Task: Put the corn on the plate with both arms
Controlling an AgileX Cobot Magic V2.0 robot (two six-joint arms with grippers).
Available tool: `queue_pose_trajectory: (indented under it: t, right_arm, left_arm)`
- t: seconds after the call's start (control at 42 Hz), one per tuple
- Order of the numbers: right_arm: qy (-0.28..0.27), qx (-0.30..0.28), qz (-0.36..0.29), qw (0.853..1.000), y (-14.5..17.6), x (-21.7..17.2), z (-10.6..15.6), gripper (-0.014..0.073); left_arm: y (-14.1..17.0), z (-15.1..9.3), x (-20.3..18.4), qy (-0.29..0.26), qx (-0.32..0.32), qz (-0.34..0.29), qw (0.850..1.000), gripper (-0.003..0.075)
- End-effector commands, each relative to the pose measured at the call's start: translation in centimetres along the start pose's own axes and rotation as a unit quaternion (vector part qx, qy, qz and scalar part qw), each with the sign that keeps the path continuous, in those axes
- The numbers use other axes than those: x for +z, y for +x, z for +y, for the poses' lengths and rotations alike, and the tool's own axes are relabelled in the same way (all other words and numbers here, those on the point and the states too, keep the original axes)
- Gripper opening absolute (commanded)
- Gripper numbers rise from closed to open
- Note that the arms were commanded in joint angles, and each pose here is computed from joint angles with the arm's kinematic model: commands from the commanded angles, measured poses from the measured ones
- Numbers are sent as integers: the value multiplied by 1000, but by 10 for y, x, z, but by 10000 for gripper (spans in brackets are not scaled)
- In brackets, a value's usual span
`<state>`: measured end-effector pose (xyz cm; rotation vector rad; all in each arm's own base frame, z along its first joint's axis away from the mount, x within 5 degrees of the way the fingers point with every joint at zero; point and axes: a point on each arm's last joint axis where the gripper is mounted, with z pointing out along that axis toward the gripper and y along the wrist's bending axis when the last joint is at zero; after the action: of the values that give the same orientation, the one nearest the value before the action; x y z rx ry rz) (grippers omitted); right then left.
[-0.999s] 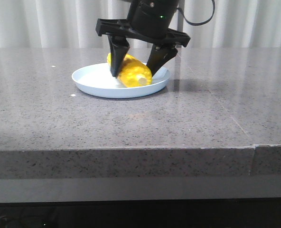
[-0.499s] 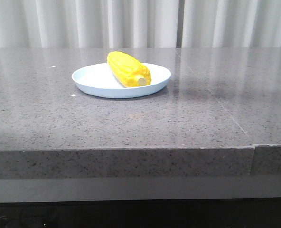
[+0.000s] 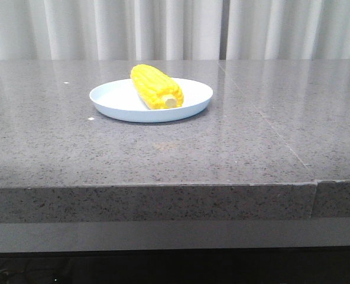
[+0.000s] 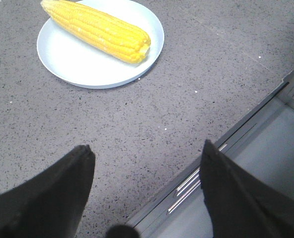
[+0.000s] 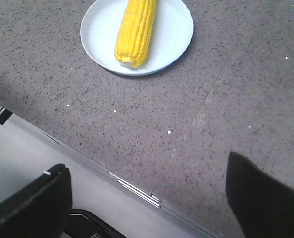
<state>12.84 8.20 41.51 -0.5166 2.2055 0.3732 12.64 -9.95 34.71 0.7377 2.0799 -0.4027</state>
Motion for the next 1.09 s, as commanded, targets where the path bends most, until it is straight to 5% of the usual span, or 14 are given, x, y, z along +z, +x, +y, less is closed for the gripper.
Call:
queue_pose_trajectory:
  t: [0.0, 0.238, 0.571, 0.642, 0.88, 0.975, 1.07]
  right_arm:
    - [-2, -9, -56, 998, 13, -25, -2, 656]
    - [-3, -11, -94, 995, 54, -53, -6, 656]
    - [-3, -11, -94, 995, 59, -56, -7, 638]
    - [-3, -11, -89, 996, 59, -56, -7, 558]
    - [-5, -9, -88, 996, 60, -56, -6, 36]
    - [-5, -9, -88, 996, 60, -56, -6, -74]
    - [-5, -9, -88, 996, 60, -56, -6, -66]
  left_arm:
    - [-14, -2, -8, 3, -1, -55, 998, 438]
    - [-14, -2, -8, 3, -1, -55, 998, 438]
    - [-14, -2, -8, 3, -1, -55, 998, 388]
    - [-14, -2, -8, 3, -1, -55, 998, 297]
    - [-14, -2, -8, 3, -1, -55, 998, 27]
    - [-14, -2, -8, 3, -1, -55, 998, -20]
    - [-14, -2, -8, 3, -1, -55, 998, -20]
